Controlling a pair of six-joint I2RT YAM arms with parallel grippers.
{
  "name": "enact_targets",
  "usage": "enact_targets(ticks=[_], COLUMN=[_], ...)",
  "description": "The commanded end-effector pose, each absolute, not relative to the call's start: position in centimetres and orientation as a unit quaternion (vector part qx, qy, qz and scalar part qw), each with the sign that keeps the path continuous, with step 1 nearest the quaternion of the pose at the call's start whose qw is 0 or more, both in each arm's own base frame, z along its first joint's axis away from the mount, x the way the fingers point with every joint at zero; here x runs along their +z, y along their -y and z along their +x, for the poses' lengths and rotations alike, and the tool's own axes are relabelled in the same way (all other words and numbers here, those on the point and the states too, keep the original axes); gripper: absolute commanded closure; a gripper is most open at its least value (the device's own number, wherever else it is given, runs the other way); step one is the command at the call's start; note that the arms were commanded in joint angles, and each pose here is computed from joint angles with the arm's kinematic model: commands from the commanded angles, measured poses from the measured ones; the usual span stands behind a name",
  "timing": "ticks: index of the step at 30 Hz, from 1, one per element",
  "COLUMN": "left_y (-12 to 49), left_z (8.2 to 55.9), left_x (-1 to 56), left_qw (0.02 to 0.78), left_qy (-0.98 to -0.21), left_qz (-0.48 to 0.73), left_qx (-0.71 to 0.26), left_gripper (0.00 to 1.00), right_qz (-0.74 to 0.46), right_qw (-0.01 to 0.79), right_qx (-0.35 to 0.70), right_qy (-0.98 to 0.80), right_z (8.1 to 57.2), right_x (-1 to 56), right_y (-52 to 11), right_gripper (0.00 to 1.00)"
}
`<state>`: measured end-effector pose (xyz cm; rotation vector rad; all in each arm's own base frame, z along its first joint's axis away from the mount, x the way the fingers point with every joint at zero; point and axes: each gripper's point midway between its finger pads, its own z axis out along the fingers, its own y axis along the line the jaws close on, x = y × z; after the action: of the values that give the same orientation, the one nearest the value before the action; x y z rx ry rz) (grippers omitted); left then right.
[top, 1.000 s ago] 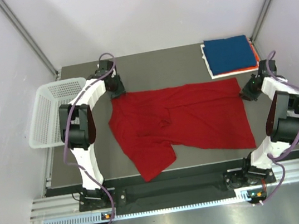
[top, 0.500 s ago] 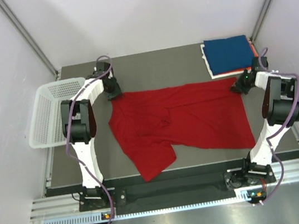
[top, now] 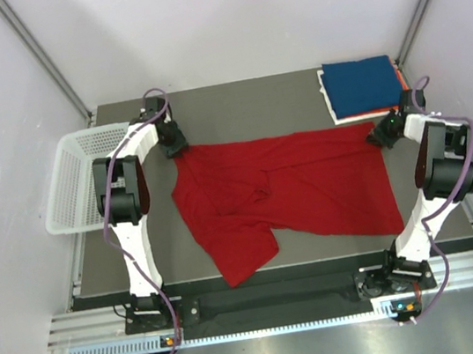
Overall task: Fold and stack the t-shirts
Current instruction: Fold the tshirt
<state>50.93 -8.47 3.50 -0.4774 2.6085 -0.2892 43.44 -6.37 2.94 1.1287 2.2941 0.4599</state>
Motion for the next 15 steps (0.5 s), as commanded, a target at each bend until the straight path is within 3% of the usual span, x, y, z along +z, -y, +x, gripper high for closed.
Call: enact_targets(ticks=[1, 8, 15], left_y=[9.0, 9.0, 11.6], left_z=[51.9, 52.1, 51.9], left_x=[8.4, 11.9, 10.5], left_qw=[0.27, 0.301, 0.281], left_qy=[-0.938, -0.931, -0.928], left_qz=[-0.163, -0.15, -0.139], left_qx=[-0.141, -0.139, -0.204], left_gripper=[0.56, 0.53, 0.53], right_qz=[0.388, 0.359, 0.374], right_qw=[0.333, 0.354, 0.341], right_qx=[0.198, 0.259, 0.246], right_qy=[-0.836, -0.824, -0.826], right_z=[45.0, 46.3, 47.1], right_x=[7.0, 9.2, 7.1], right_y=[6.5, 4.5, 4.8], right_gripper=[0.82, 0.86, 0.87])
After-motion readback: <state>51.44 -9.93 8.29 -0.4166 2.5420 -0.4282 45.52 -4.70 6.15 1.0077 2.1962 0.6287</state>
